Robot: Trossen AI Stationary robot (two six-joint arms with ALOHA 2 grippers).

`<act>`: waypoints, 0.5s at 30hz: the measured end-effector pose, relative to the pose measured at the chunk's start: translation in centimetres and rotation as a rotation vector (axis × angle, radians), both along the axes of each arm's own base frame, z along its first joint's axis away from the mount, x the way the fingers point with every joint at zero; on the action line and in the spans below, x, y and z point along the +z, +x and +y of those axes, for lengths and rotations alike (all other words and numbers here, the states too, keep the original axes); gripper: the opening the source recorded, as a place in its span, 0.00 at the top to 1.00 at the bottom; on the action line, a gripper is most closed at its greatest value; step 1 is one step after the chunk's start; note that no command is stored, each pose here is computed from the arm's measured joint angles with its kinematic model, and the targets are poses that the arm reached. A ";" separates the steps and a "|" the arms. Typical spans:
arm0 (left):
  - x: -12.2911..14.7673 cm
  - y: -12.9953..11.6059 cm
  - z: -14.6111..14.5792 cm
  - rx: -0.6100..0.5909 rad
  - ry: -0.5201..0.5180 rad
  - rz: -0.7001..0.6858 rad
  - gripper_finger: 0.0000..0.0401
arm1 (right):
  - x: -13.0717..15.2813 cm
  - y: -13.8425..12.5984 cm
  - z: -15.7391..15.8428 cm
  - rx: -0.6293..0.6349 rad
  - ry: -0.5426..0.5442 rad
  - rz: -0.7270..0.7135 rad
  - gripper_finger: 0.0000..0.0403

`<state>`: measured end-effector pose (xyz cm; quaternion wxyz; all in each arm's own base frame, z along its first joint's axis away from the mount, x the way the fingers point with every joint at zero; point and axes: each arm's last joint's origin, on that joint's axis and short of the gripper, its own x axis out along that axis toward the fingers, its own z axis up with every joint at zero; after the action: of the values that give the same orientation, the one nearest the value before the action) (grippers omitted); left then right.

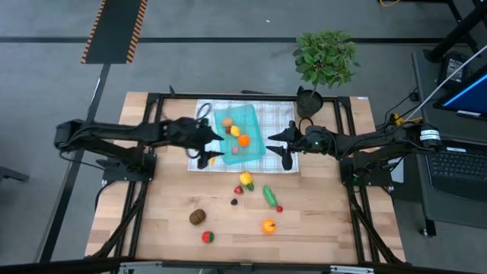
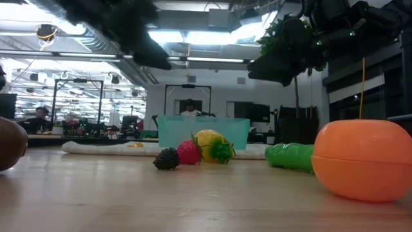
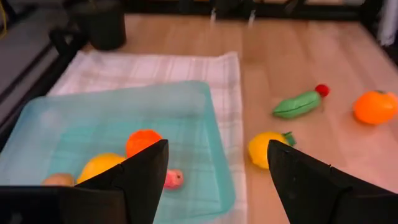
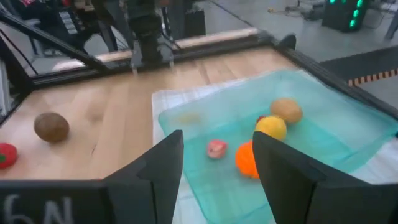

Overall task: Pick and placing Produce into tupperware
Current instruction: Put the green pea into the blue bin

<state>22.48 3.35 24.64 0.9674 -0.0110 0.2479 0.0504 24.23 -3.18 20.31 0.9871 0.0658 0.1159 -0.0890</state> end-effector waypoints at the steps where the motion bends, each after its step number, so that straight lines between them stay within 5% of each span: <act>1: 0.1 -0.6 -0.3 -0.007 0.004 -0.032 0.34 | 0.2 -0.1 0.0 0.001 -0.006 -0.006 0.52; 15: -2.4 -6.6 -3.1 0.011 0.032 -0.309 0.34 | 3.7 -4.3 2.2 0.098 -0.079 -0.014 0.52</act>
<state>15.92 0.23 22.19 0.9938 -0.0044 0.0953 0.0576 19.92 -1.00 24.04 0.9928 0.0218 0.1087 -0.0443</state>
